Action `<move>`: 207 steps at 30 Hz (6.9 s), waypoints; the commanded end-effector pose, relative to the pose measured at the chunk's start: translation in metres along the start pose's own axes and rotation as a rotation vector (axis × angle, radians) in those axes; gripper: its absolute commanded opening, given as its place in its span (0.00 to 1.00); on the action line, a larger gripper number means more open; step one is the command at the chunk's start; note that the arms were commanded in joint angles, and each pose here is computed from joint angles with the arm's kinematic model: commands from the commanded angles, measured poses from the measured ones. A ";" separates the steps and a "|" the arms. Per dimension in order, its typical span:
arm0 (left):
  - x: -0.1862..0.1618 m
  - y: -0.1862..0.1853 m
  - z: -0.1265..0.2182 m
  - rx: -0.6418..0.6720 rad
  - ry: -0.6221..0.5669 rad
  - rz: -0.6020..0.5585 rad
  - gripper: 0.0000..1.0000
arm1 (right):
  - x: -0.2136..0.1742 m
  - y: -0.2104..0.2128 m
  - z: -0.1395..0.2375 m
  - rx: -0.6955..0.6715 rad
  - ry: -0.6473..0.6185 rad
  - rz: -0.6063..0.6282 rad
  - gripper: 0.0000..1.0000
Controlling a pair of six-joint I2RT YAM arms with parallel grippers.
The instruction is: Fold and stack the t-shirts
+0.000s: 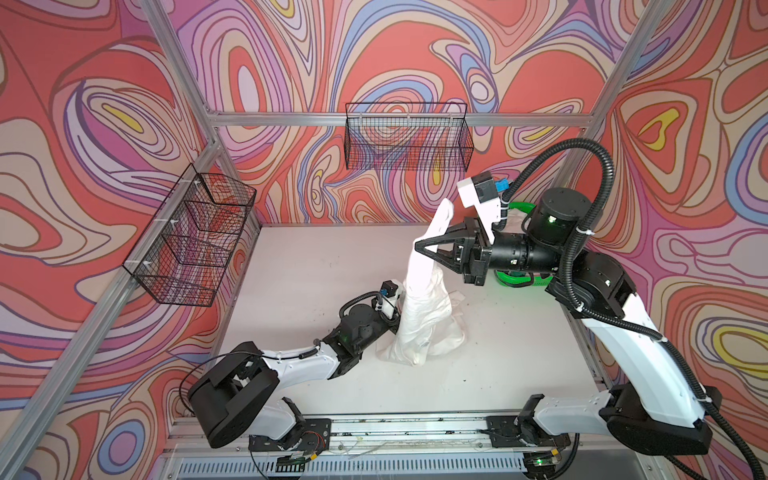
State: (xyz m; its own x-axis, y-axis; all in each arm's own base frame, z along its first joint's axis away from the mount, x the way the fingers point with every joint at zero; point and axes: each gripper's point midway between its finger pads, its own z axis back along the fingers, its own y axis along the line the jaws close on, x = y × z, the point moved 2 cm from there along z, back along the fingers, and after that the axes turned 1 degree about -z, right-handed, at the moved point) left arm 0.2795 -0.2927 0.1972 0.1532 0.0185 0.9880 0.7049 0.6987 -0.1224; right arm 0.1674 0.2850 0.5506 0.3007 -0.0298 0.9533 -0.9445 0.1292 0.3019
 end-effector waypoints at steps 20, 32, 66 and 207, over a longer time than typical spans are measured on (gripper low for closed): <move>0.050 0.051 0.015 0.284 -0.176 -0.078 0.00 | 0.037 -0.021 0.074 -0.486 -0.209 0.122 0.00; 0.108 0.100 0.073 0.688 -0.043 -0.243 0.00 | 0.046 -0.076 0.131 -0.990 -0.375 0.156 0.00; 0.305 0.183 0.080 0.681 -0.056 -0.418 0.00 | 0.207 -0.246 0.156 -0.555 -0.777 0.094 0.00; 0.237 0.239 0.158 0.938 0.081 0.143 0.00 | 0.098 -0.330 0.152 -0.701 -0.648 -0.309 0.00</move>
State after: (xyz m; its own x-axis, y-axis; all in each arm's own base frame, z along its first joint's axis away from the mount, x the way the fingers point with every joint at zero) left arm 0.3513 -0.0154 0.3684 0.3979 0.1457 0.9058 -0.1745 0.9813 -0.0812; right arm 0.4819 0.0958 0.4984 0.2751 -0.6543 0.7044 -0.4025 0.5869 0.7025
